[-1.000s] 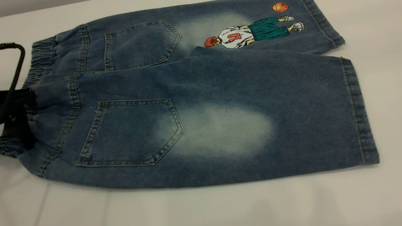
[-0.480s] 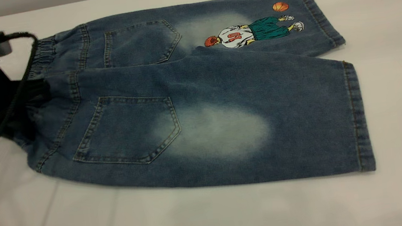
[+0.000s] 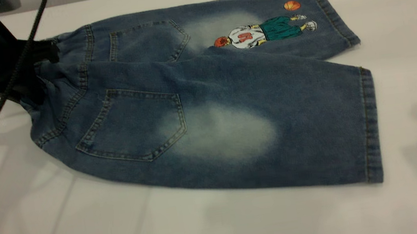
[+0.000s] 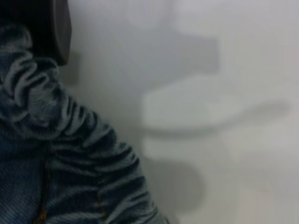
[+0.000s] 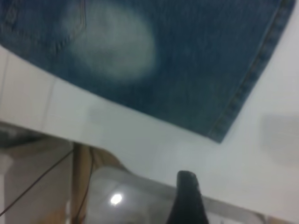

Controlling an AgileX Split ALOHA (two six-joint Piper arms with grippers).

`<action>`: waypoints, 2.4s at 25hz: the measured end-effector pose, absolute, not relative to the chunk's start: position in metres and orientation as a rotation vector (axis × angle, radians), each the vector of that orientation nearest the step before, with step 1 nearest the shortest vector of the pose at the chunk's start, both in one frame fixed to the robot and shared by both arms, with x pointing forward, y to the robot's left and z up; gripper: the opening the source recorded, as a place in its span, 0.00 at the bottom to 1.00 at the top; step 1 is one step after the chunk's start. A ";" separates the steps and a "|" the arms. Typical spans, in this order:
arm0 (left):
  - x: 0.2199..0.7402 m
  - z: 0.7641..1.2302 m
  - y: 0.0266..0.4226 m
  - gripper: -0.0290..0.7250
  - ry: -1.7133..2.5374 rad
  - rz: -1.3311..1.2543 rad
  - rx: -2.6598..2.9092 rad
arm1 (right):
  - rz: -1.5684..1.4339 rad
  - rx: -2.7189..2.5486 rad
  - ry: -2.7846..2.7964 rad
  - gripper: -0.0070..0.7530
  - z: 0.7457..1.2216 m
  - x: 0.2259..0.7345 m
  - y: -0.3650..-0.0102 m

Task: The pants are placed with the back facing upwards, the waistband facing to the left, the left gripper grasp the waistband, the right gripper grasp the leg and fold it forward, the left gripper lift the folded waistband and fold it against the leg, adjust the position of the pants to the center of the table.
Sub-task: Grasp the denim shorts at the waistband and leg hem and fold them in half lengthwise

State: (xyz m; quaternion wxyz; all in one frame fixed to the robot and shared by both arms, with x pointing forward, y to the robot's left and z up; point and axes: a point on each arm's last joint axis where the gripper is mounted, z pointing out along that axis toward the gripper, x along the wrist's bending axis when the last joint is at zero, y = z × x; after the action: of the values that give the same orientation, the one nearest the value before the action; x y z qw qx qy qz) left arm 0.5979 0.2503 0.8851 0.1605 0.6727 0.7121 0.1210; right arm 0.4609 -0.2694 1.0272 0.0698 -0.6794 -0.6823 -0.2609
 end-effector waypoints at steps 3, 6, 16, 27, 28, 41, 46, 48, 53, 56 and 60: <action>0.598 0.885 0.250 0.16 2.037 0.342 1.925 | -0.742 -2.032 -2.044 0.61 1.016 0.469 -0.267; 0.598 0.886 0.250 0.16 2.042 0.337 1.931 | -0.729 -2.016 -2.076 0.61 1.008 0.478 -0.259; 0.597 0.885 0.250 0.16 2.049 0.330 1.938 | -0.440 -1.926 -2.405 0.61 1.016 0.511 -0.207; 0.597 0.885 0.250 0.16 2.049 0.329 1.937 | -0.212 -1.908 -2.552 0.61 0.976 0.487 -0.145; 0.597 0.885 0.250 0.16 2.049 0.329 1.937 | -0.216 -1.905 -2.547 0.61 0.969 0.486 -0.143; 0.597 0.885 0.250 0.16 2.049 0.329 1.937 | -0.127 -1.908 -2.500 0.61 0.899 0.469 -0.149; 0.597 0.885 0.250 0.16 2.049 0.329 1.937 | -0.081 -1.903 -2.492 0.61 0.877 0.469 -0.149; 0.597 0.885 0.250 0.16 2.049 0.329 1.937 | -0.069 -1.891 -2.498 0.61 0.869 0.470 -0.148; 0.597 0.885 0.250 0.16 2.050 0.329 1.936 | -0.079 -1.859 -2.518 0.61 0.854 0.473 -0.146; 0.597 0.885 0.250 0.16 2.050 0.329 1.936 | -0.086 -1.843 -2.532 0.61 0.848 0.474 -0.145; 0.597 0.885 0.250 0.16 2.050 0.329 1.936 | -0.047 -1.815 -2.540 0.61 0.836 0.473 -0.146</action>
State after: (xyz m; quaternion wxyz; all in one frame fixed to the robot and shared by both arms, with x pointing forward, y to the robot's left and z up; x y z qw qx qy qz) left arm 0.5968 0.2502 0.8853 0.1508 0.6742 0.7139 0.1145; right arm 0.4731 -0.1458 0.8357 0.0097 -0.5814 -0.8134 -0.0150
